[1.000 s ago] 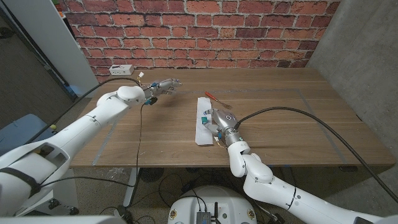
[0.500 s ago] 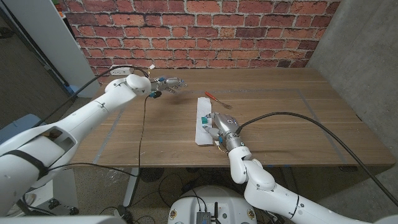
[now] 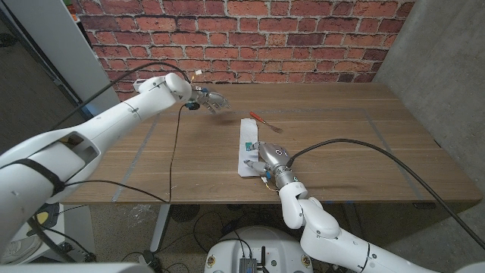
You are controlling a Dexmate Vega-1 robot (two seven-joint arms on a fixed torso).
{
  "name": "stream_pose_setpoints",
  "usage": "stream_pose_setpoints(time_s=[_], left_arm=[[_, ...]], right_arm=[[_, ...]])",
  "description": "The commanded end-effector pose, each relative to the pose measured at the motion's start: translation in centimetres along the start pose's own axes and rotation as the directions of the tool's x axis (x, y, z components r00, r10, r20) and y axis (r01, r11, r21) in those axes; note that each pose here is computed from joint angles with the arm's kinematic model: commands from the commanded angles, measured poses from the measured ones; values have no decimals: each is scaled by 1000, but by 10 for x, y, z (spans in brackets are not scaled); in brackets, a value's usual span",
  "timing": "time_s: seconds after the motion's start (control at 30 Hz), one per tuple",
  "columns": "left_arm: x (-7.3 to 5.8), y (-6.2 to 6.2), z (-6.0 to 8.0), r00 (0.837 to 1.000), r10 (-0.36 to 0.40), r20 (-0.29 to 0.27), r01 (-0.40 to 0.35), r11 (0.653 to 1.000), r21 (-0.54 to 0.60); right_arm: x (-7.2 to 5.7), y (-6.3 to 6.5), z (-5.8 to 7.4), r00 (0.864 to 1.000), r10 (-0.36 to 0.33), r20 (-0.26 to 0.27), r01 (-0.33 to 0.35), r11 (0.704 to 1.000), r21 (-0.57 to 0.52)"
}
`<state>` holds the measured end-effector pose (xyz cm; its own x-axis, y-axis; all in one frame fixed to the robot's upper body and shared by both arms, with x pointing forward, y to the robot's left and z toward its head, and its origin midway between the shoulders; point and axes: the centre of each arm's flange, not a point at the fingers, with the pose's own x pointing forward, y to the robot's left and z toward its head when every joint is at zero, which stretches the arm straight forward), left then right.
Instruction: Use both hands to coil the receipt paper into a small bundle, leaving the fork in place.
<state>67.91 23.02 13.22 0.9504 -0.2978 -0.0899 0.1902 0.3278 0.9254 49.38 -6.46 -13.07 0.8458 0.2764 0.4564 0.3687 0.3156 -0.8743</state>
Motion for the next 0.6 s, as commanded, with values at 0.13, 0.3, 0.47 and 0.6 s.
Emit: stream_pose_setpoints(time_s=[0.13, 0.3, 0.47, 0.6], left_arm=[[8, 22, 41, 987, -85, -135, 113, 971, 209], [12, 26, 51, 982, -89, -168, 130, 959, 253], [14, 26, 60, 975, -83, -204, 142, 944, 297], [16, 25, 67, 971, -72, -229, 147, 933, 328]], right_arm=[[-15, 0, 7, 1000, 22, 19, -21, 999, -38], [-16, 3, 8, 999, 43, 15, -42, 998, -46], [-18, 7, 6, 999, 51, 2, -51, 997, -54], [-19, 12, 5, 998, 63, -12, -64, 996, -70]])
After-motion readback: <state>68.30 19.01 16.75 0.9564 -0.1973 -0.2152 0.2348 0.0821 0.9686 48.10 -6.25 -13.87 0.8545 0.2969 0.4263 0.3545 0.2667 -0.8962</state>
